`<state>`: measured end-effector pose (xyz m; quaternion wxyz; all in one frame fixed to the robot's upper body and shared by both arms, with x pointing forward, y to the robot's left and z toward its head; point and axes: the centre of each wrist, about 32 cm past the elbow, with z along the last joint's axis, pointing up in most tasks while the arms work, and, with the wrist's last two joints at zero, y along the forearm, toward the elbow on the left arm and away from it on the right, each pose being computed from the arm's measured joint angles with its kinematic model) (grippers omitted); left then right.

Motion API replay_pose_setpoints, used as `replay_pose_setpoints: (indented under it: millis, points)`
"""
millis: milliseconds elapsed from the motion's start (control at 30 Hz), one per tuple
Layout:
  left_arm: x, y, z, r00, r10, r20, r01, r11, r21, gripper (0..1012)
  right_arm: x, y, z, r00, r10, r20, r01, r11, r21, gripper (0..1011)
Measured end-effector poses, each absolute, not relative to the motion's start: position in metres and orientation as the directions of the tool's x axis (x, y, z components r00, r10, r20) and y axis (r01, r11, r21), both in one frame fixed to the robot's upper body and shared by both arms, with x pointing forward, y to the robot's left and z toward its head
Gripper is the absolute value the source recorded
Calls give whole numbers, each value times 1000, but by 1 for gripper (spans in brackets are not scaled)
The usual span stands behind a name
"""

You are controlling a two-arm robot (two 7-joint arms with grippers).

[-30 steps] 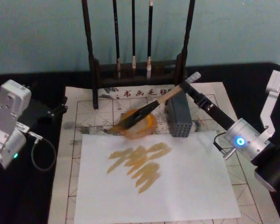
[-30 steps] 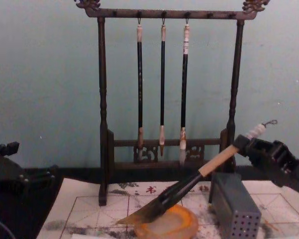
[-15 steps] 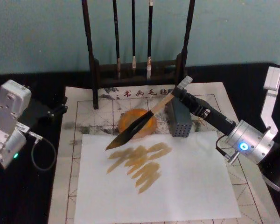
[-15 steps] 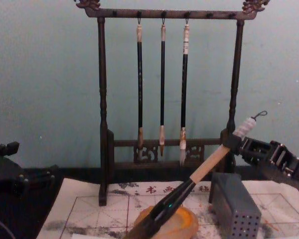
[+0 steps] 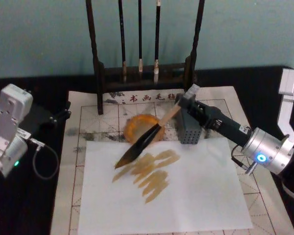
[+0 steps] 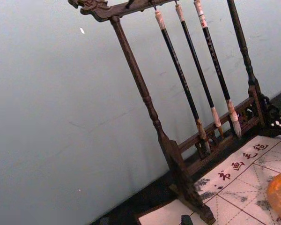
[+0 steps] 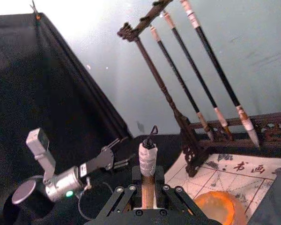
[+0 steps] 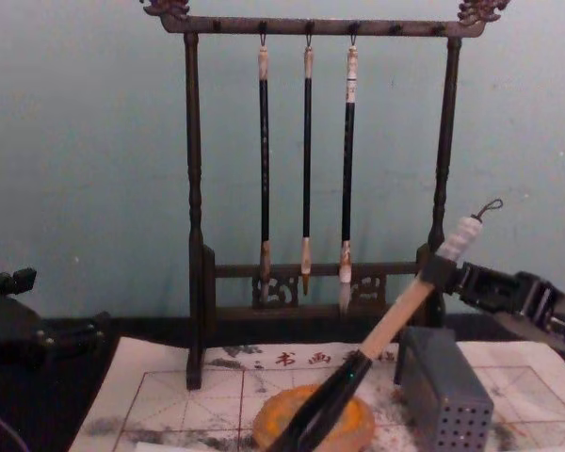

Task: Pick up the brush from the inkstone, write on the paper, then place the brush back to its original position.

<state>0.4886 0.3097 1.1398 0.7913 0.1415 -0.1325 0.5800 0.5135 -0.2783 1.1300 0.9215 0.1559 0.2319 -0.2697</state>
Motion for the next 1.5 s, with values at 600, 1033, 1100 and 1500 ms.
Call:
replay_pose_setpoints:
  millis: [600, 1033, 1100, 1500]
  points:
    - [489, 310, 1140, 292, 880, 374, -955, 287, 70, 1001, 504, -282, 1138, 793, -412, -448, 512, 850, 126, 173]
    - [489, 310, 1140, 292, 880, 374, -955, 287, 70, 1001, 507, -279, 1136, 799, -395, -454, 492, 863, 114, 172]
    - [489, 310, 1140, 292, 880, 374, -955, 287, 70, 1001, 508, -278, 1135, 799, -392, -457, 489, 865, 113, 172]
    - [489, 310, 1140, 292, 880, 374, -955, 287, 70, 1001, 514, -272, 1130, 798, -377, -471, 470, 878, 94, 172]
